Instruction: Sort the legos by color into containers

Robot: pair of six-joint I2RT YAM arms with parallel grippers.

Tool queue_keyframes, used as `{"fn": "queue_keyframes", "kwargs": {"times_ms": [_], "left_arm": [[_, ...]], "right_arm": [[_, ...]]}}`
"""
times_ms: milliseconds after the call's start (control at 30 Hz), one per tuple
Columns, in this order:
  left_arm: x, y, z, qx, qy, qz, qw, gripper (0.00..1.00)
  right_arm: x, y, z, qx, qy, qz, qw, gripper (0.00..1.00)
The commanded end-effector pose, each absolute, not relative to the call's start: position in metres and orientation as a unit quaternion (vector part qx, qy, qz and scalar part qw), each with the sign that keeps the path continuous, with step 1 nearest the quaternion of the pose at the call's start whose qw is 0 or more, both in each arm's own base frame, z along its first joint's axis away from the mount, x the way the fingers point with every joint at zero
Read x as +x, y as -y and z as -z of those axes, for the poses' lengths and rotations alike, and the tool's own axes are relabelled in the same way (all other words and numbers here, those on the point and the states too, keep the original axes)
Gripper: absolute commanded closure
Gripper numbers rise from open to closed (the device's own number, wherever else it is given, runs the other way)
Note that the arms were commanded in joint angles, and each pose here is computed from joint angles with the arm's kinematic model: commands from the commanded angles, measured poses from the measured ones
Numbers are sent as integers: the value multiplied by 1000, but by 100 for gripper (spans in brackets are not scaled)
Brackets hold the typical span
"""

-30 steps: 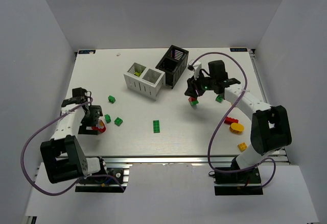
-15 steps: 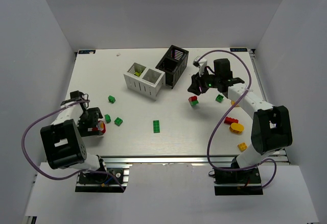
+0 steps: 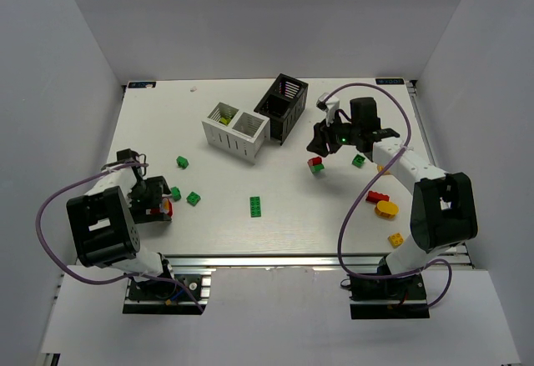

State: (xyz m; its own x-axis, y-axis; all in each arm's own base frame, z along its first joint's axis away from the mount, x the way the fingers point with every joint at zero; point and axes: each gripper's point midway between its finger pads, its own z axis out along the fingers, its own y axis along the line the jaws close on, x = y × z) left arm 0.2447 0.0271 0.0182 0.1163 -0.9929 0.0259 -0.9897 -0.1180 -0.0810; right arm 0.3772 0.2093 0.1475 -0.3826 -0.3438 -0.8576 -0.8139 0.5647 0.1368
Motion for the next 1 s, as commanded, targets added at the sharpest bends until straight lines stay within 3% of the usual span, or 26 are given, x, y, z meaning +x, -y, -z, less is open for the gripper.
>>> {"fn": "queue_keyframes", "kwargs": {"times_ms": [0, 600, 967], "left_arm": [[246, -34, -26, -745, -665, 29, 35, 2], [239, -67, -40, -716, -692, -50, 80, 2], [236, -72, -30, -718, -691, -55, 68, 2]], "right_arm": [[380, -211, -154, -369, -773, -292, 427, 48], [377, -213, -157, -372, -768, -299, 427, 48], [373, -212, -157, -371, -768, -299, 428, 48]]}}
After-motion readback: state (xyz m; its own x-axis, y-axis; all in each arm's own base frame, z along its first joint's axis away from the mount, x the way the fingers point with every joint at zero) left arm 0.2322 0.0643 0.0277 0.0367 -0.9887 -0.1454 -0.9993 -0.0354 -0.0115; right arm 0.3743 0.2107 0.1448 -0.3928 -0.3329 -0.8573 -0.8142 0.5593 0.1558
